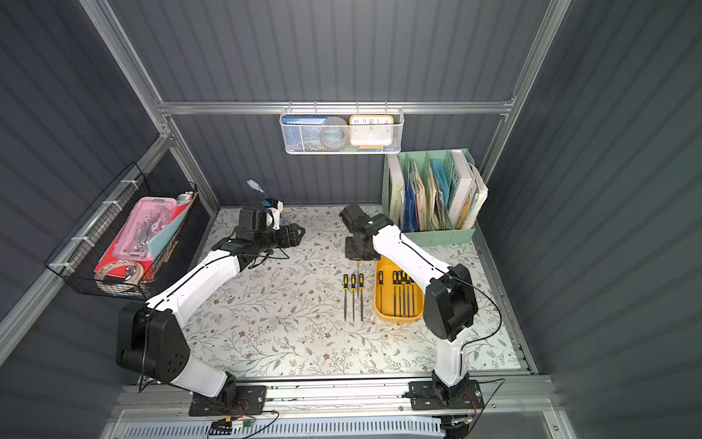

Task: Take the file tool out of the storage box
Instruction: Place the file tool at the center of the board.

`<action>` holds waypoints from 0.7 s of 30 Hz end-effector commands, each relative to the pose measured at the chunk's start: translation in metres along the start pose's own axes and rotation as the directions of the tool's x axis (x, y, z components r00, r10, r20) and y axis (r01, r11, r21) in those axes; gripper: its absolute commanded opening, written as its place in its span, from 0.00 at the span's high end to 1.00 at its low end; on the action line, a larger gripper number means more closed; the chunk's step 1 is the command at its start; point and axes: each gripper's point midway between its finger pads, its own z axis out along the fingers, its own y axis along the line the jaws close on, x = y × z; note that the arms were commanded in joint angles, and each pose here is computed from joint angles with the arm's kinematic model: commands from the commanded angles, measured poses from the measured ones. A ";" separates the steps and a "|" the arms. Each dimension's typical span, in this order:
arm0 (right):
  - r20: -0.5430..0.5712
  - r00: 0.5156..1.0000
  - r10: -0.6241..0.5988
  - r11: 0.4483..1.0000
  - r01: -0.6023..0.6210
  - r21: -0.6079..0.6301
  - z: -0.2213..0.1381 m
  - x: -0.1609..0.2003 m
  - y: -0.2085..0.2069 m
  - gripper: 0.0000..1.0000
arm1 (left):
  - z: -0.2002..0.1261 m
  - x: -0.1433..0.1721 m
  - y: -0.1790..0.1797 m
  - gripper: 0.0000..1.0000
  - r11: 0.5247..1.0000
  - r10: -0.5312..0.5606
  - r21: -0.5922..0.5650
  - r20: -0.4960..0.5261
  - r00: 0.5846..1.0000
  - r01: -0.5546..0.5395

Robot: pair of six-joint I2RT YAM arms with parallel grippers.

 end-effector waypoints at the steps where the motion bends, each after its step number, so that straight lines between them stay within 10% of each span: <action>1: -0.057 0.992 0.110 0.994 -0.110 0.001 0.026 0.020 0.022 1.00 | -0.009 -0.006 -0.002 0.20 1.000 -0.017 0.006 0.030 0.999 0.017; 21: -0.225 0.973 0.047 0.998 -0.034 0.062 0.108 0.063 0.043 1.00 | -0.004 0.007 0.004 0.19 1.000 -0.011 -0.006 0.001 1.000 0.011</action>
